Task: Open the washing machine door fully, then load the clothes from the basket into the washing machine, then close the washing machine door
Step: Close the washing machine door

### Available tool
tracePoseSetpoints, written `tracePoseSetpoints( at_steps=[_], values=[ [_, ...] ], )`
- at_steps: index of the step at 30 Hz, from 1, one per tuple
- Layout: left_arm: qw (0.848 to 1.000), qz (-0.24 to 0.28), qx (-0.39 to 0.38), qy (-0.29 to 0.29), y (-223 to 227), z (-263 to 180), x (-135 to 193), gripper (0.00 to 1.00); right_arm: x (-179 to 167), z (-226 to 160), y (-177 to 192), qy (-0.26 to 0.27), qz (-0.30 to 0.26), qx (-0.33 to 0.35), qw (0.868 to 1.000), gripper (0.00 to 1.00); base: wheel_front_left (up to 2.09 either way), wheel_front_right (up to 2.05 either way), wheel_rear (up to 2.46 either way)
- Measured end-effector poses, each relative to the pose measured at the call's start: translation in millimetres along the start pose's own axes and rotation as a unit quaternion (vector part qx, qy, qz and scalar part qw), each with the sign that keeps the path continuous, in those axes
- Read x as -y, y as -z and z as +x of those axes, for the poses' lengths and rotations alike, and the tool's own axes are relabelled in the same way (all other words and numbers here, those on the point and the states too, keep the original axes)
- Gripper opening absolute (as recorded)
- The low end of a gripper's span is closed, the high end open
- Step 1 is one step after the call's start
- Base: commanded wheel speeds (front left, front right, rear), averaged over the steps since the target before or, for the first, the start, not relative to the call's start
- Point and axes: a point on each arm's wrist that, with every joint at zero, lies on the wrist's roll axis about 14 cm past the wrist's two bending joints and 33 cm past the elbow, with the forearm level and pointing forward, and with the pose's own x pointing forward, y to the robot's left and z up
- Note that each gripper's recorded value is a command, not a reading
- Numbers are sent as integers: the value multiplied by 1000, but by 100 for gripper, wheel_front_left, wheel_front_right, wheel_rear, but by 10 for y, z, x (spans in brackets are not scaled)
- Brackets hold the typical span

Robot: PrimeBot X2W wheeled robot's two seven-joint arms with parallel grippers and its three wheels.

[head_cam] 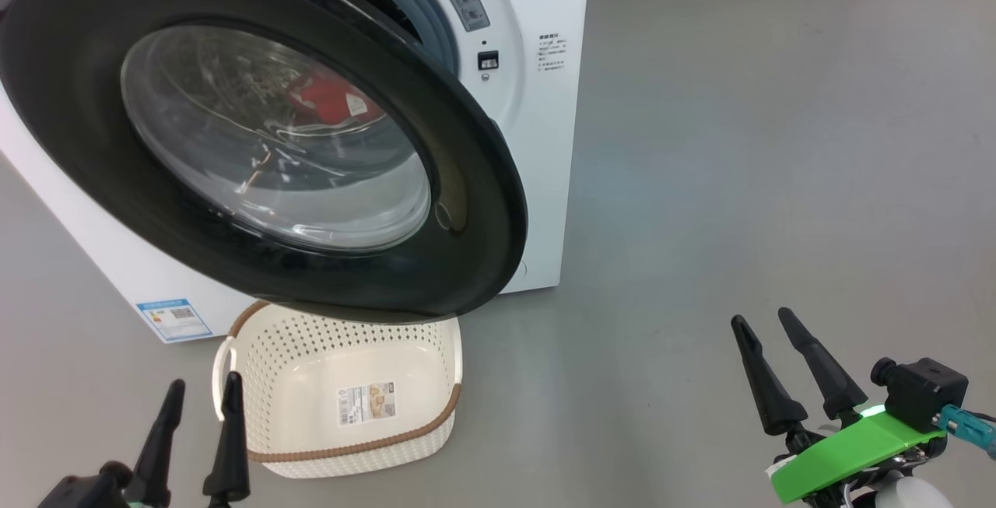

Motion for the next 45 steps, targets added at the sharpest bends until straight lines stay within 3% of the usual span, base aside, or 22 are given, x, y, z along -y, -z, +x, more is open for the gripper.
tracePoseSetpoints(
  at_steps=[19,45],
  values=[
    [998,42,28,-29,-128,-97,-95,100,-18,44,-4,-4,1,1,1000,100,0,0,0],
    [998,38,34,-31,-149,-113,-96,100,-33,52,-22,-8,-2,3,1000,100,0,0,0]
  ],
)
